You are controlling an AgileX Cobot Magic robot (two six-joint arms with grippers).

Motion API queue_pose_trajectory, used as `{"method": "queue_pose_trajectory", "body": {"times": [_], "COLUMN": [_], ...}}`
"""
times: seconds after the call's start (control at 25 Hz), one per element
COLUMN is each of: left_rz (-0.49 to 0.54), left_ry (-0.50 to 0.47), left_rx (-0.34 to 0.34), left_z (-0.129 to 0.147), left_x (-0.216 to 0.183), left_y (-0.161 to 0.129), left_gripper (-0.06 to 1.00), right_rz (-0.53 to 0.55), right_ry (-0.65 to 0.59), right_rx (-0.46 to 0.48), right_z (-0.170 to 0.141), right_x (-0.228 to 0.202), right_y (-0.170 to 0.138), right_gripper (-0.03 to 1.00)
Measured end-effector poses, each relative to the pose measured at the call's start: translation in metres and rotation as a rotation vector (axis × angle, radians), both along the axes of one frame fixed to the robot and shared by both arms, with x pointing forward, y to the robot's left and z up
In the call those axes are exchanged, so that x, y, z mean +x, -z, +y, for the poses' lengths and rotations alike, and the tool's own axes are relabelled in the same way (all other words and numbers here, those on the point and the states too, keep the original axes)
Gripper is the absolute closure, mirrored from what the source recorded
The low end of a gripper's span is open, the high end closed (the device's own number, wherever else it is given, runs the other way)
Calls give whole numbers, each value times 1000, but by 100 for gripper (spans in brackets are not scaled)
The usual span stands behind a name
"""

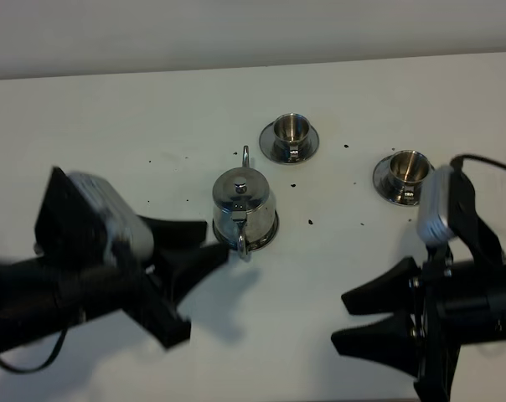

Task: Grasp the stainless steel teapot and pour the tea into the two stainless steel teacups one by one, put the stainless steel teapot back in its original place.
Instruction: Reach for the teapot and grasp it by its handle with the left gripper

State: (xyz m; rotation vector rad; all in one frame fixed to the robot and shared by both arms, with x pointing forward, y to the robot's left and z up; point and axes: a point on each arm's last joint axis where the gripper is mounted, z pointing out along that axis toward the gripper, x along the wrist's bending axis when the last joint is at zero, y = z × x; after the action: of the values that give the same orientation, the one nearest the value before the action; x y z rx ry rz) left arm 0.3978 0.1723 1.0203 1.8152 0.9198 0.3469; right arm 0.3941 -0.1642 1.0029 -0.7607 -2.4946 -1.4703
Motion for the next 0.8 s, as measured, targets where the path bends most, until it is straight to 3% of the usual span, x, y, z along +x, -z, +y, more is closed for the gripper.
{"method": "queue_pose_trajectory", "body": {"times": [0.16,0.36,0.64,0.8], "left_rz": [3,-49,-133,-168], "left_ry": [-120,-159,-207,-265], "left_rx": [-18,-15,-32,-28], "left_z": [4,4,4,8], "left_x": [11,19,29,34], "left_y": [-12,-28,-53,-60], "left_gripper": [57,57,57,57], "right_rz": [64,105,106,74], "right_ry": [50,196,454,591], "right_rx": [-86,-253,-464,-496], "right_z": [0,-14,-60,-85], "right_x": [13,14,-34,-66], "right_y": [-21,-54,-86,-98], "right_gripper": [51,54,57,57]}}
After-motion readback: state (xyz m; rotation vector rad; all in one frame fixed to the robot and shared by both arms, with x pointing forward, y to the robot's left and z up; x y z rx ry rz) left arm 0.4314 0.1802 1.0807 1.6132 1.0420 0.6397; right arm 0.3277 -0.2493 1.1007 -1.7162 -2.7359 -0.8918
